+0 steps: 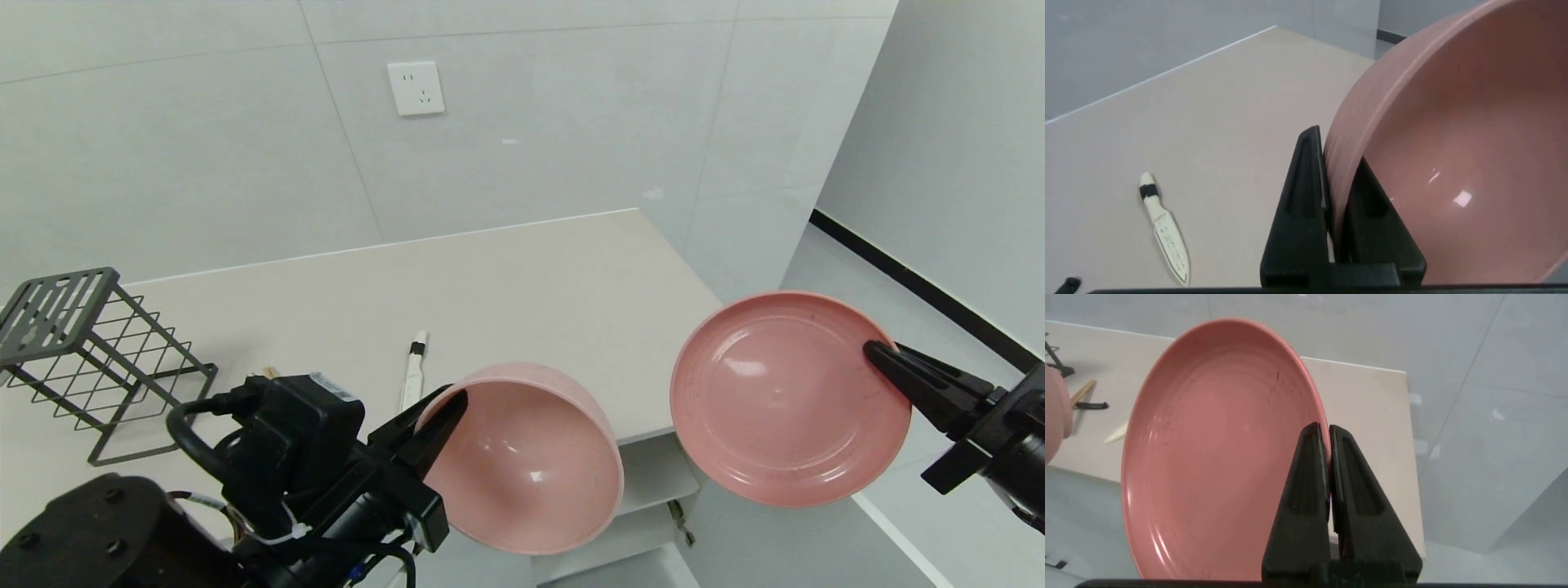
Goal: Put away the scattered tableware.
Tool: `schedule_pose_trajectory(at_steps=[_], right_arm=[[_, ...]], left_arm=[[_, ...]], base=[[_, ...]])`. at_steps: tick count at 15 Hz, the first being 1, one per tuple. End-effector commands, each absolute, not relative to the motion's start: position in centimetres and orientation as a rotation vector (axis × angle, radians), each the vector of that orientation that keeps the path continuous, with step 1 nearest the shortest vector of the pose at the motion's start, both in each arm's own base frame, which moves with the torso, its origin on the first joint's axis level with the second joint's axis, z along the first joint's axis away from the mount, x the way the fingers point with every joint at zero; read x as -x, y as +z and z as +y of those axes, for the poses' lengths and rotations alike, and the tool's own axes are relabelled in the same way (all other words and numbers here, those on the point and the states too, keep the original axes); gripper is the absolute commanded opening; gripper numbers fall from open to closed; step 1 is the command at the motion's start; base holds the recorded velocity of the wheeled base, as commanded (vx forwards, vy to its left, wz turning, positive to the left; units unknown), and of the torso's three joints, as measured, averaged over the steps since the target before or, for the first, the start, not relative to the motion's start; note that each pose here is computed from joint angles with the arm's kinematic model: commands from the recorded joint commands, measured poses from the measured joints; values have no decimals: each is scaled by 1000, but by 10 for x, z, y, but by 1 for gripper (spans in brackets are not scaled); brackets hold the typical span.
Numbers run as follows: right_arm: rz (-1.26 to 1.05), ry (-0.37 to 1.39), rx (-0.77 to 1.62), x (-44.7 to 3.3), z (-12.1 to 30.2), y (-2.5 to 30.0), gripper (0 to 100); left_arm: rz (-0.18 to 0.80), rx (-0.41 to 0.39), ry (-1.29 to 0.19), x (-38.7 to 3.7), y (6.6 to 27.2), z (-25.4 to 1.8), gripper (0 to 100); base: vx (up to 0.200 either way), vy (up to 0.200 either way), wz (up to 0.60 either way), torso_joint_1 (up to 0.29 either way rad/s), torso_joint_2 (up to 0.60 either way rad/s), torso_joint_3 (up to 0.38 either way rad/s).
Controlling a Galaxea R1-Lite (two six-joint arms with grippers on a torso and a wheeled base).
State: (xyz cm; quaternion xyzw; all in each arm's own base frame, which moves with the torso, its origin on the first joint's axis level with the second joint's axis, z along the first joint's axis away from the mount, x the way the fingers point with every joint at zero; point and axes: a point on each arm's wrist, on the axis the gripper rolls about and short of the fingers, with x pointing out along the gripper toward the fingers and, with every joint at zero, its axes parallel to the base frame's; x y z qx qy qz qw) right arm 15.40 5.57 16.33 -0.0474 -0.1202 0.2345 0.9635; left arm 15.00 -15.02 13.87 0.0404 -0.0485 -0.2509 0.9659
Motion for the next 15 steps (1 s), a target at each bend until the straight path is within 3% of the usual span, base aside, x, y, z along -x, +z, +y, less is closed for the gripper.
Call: schedule_pose_trajectory(at_steps=[1,8,15], right_arm=[[-231,477,98,-155,56,161,0],[-217,479,99,-155,57,158,0],[-184,482,105,-157,57,152,0]], left_arm=[[-94,-84,-507,-151,138,-151,0],[-81,-92,-510,-151,134,-152,0],[1,-143,-532,-147,115,-153,0]], base=[[0,0,0,-163,339,163],[0,0,0,-209,414,203],[0,0,0,-276,548,266]])
